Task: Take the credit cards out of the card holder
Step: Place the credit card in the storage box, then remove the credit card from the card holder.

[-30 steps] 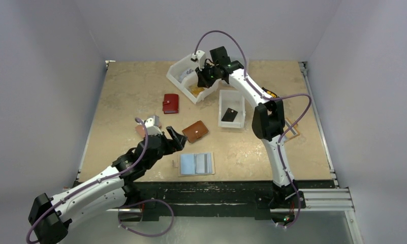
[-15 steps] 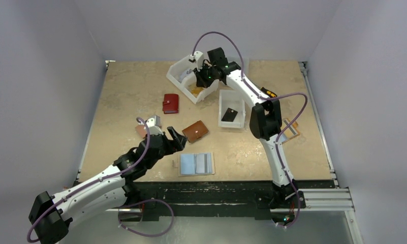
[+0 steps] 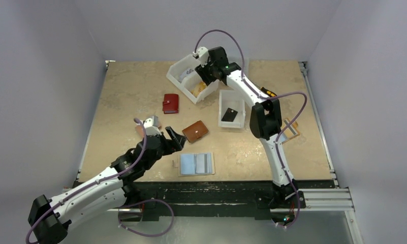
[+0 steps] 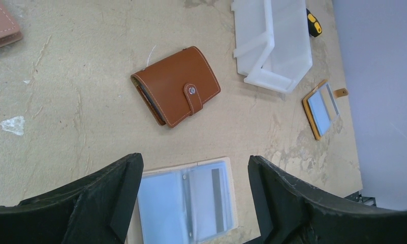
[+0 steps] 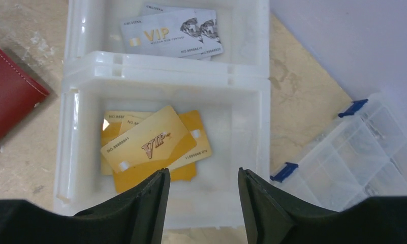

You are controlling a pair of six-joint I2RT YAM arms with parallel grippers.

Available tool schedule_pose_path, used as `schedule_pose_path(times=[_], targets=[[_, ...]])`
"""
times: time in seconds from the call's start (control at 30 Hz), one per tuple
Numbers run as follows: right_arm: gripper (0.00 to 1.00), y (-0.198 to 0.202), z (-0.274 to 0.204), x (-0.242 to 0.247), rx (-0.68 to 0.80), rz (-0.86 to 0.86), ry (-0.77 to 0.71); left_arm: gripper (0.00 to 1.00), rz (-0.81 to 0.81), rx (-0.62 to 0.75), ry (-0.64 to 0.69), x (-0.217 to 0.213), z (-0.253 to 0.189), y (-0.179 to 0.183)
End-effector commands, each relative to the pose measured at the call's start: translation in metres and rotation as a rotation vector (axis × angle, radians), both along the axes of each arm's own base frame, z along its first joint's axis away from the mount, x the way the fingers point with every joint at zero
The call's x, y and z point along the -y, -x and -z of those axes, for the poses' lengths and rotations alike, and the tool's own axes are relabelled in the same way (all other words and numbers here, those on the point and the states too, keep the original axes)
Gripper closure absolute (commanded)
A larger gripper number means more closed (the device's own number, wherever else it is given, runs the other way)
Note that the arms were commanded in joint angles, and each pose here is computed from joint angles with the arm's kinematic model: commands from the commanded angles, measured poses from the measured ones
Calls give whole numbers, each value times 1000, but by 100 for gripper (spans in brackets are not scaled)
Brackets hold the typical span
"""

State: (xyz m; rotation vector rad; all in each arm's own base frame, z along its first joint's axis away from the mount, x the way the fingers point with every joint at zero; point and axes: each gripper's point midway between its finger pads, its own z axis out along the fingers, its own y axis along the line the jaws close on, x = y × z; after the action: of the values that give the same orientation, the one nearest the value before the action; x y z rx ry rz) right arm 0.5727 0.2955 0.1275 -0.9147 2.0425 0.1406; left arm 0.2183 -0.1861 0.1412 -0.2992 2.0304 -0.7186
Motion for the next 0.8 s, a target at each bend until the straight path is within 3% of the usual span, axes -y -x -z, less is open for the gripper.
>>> schedule_pose_path(times=[0.0, 0.13, 0.27, 0.53, 0.77], targets=[[41, 10, -87, 4, 116, -7, -83, 19, -19, 35, 44, -2, -12, -2], [40, 42, -105, 2, 73, -95, -108, 17, -32, 45, 82, -3, -17, -1], [40, 85, -124, 7, 24, -191, -143, 1, -69, 48, 139, -6, -23, -2], [41, 194, -137, 37, -88, -390, -272, 1, 19, 43, 178, 20, -36, -4], [36, 260, -132, 81, -34, -419, -302, 1, 117, -23, 142, 49, -31, -7]])
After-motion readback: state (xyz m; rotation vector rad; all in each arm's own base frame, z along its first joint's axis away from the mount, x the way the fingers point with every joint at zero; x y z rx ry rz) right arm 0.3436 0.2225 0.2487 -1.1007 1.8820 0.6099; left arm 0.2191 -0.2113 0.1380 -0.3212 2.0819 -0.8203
